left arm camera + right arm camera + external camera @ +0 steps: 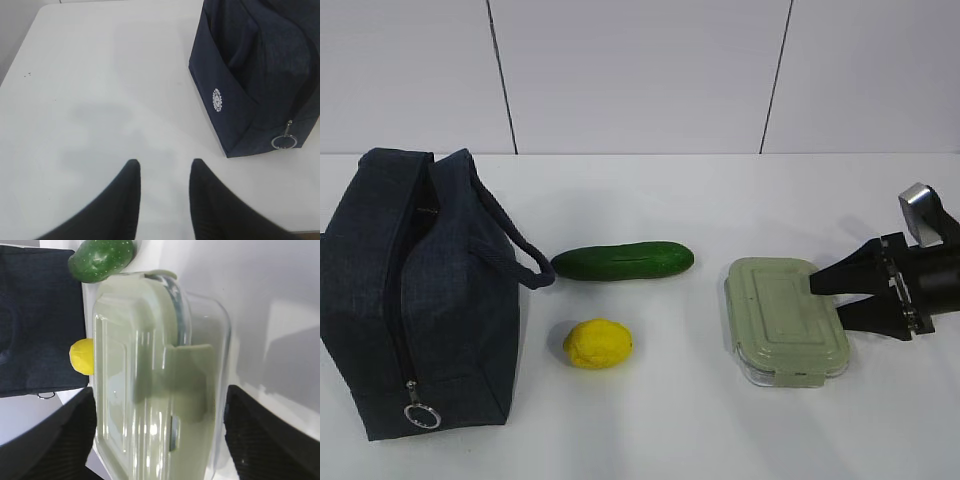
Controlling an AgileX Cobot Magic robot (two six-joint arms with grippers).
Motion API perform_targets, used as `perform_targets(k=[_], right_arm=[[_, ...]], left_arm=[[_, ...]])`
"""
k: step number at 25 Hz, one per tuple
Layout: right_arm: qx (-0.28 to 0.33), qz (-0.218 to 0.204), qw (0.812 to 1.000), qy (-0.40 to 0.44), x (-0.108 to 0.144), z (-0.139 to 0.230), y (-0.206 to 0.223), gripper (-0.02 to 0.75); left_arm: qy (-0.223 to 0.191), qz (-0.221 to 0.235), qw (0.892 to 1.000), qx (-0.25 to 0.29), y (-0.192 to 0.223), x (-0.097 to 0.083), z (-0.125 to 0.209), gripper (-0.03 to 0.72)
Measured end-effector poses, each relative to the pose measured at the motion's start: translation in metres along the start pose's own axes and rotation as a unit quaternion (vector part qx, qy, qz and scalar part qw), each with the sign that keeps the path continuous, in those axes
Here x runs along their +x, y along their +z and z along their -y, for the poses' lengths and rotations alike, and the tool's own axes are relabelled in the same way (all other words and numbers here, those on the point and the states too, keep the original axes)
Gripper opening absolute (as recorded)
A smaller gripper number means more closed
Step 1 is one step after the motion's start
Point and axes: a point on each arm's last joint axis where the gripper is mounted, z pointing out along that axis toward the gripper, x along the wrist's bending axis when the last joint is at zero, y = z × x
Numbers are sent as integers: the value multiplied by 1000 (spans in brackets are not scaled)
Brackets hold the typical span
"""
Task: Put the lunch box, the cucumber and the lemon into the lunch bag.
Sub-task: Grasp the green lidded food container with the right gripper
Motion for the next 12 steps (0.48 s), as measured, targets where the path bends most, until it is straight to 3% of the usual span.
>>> perform_targets(k=[12], right_arm=[[-9, -5, 1000, 4, 1, -2, 1, 597]], left_arm=[[0, 0, 1000, 0, 0, 0, 0, 242]])
